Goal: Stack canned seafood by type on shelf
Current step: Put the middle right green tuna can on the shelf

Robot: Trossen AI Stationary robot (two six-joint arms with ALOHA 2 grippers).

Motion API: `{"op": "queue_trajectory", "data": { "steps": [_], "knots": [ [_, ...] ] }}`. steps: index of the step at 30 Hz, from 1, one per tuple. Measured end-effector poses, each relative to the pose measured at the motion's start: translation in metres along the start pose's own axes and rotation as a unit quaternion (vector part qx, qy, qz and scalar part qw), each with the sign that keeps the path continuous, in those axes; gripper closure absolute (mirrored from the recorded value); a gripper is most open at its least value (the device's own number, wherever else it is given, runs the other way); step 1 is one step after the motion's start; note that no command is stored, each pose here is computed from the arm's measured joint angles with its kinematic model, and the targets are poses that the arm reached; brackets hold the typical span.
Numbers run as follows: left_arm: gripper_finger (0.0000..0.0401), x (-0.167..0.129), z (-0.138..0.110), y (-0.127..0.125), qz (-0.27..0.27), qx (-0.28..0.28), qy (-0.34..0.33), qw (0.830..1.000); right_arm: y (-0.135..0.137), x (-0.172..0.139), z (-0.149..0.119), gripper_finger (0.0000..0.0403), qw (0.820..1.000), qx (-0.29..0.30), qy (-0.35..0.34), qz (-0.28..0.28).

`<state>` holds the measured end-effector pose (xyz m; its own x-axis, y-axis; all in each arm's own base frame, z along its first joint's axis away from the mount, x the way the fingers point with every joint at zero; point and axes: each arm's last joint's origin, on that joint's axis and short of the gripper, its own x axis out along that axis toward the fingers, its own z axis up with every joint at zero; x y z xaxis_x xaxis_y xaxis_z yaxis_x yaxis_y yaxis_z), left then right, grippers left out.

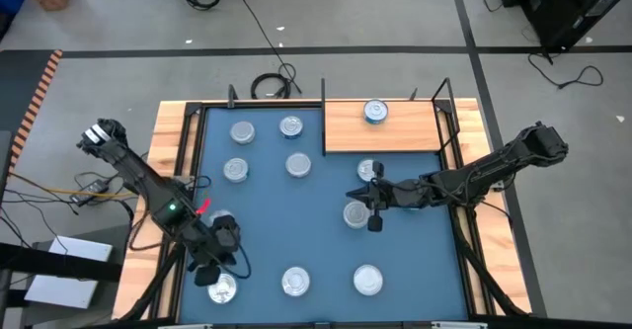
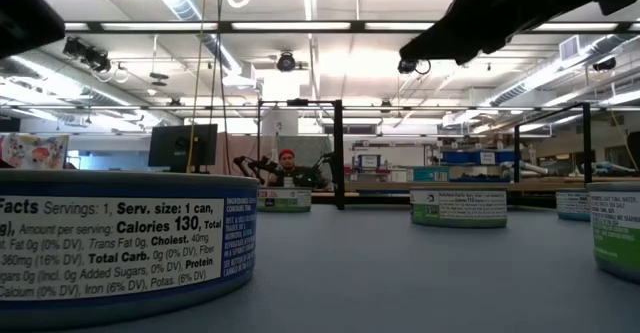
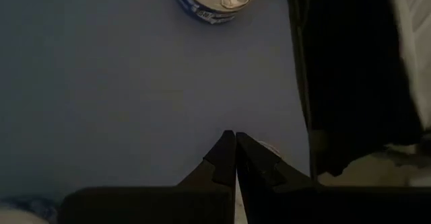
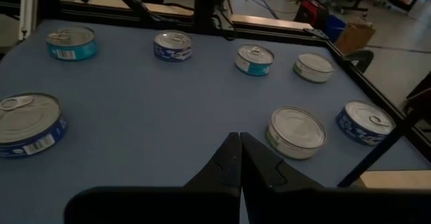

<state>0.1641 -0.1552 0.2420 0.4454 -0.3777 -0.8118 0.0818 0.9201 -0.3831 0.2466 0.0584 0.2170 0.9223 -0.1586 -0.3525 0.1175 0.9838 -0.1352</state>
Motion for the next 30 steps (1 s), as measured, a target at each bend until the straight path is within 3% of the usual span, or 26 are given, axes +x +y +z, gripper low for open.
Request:
{"op": "queue_trajectory", "data": {
  "steps": [8, 19, 30],
  "knots": [
    [0.0395, 0.023, 0.017, -0.009, 0.052, 0.058, 0.051, 0.996, 0.003, -0.001, -0.002, 0.0393, 1.0, -0.004, 0.01, 0.003],
    [0.0399, 0.02, 0.043, 0.002, 0.03, 0.106, -0.013, 0.994, 0.005, -0.002, -0.008, 0.0394, 0.999, 0.003, 0.036, 0.003],
    [0.04, 0.018, 0.07, 0.022, 0.039, 0.154, -0.074, 0.984, 0.003, -0.007, -0.017, 0.0395, 0.988, 0.063, 0.143, -0.016]
  ]
}}
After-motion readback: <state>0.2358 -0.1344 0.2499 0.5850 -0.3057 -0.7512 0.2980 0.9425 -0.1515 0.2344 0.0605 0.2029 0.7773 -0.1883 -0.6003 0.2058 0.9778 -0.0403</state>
